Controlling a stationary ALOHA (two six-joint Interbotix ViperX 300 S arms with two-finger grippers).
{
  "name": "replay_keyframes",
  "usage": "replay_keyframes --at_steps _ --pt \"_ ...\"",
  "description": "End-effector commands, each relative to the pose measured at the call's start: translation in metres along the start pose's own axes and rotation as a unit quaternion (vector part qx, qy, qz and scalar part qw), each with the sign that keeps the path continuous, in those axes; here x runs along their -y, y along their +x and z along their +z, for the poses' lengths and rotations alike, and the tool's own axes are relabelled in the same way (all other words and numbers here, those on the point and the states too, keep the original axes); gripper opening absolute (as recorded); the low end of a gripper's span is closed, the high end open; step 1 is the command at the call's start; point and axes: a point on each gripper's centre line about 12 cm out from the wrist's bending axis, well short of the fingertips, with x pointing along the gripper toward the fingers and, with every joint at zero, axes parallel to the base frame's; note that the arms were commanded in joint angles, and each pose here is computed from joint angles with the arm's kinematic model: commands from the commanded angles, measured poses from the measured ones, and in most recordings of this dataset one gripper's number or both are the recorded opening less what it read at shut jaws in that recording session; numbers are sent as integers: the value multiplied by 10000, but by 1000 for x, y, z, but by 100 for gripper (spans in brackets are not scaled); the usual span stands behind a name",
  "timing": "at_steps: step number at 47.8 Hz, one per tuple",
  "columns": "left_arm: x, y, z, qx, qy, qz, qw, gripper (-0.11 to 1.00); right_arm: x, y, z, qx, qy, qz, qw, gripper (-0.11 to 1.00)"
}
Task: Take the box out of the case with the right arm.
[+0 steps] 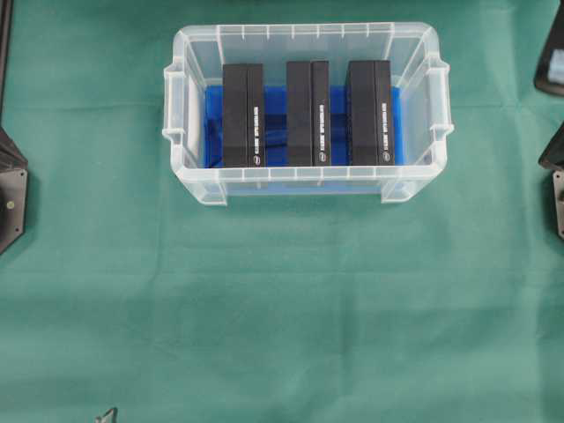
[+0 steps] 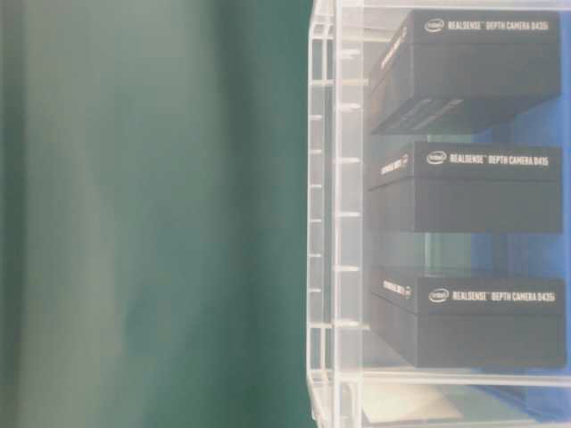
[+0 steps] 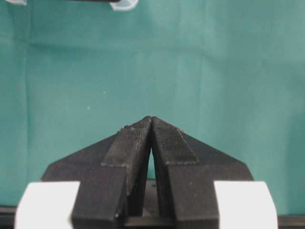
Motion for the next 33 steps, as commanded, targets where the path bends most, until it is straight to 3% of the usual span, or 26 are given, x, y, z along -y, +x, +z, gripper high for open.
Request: replay_keyframes --at_steps 1,4,9,17,22,33 --pt "1 -6 6 123 6 -13 9999 0 -4 -6 6 76 648 44 9979 0" --pt "1 -6 6 123 6 -13 9999 0 -4 -6 7 40 1417 -3 9899 0" --pt "1 -6 6 115 6 -12 9999 0 -2 -6 6 -4 2375 -135 9713 0" --pt "1 -7 6 129 4 -22 9999 0 3 -6 2 -83 3426 -422 9385 0" --pt "1 -8 7 144 4 -24 9999 0 4 -6 1 -114 3618 -524 9307 0" --pt "2 -8 7 136 10 -27 9999 0 3 -5 3 -120 3622 -572 9303 0"
